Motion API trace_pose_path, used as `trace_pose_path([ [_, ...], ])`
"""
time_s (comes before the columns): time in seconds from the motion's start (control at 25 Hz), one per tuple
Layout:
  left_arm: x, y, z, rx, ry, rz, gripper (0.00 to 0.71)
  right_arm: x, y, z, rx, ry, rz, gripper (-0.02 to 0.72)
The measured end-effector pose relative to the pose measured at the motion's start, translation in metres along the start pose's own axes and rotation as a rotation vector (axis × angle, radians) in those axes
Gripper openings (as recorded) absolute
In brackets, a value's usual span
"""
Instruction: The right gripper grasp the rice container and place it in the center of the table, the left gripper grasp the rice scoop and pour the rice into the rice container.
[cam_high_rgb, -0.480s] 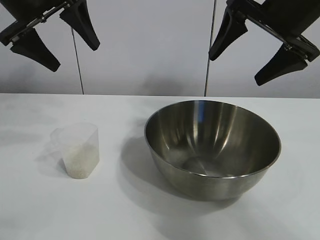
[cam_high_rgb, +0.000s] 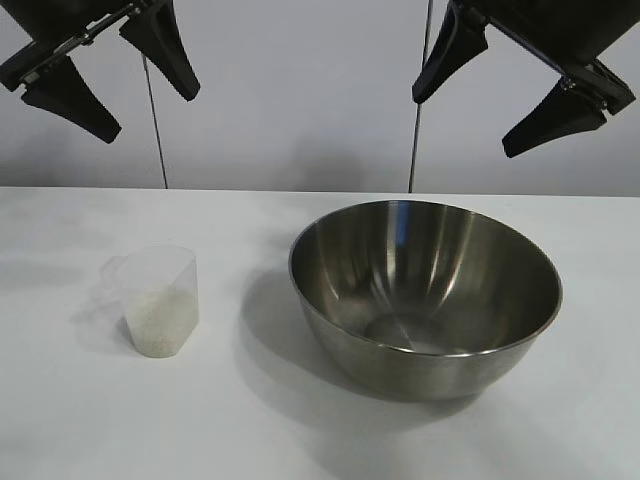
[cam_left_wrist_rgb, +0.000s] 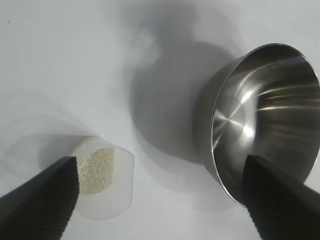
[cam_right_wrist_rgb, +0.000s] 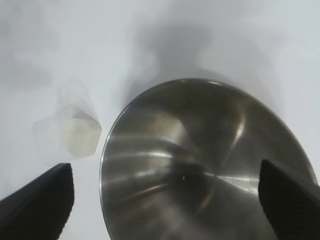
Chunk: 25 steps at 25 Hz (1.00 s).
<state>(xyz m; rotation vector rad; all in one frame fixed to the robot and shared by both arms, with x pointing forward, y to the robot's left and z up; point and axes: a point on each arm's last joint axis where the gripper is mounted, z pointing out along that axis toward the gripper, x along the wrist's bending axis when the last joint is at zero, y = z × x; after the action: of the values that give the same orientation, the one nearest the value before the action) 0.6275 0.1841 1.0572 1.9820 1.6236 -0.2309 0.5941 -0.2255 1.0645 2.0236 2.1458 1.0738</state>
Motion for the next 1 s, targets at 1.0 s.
trace_pose_path([
  [1.0, 0.000, 0.000, 0.000, 0.000, 0.000, 0.001, 0.637, -0.070, -0.076, 0.081, 0.227, -0.249, 0.098, 0.671],
])
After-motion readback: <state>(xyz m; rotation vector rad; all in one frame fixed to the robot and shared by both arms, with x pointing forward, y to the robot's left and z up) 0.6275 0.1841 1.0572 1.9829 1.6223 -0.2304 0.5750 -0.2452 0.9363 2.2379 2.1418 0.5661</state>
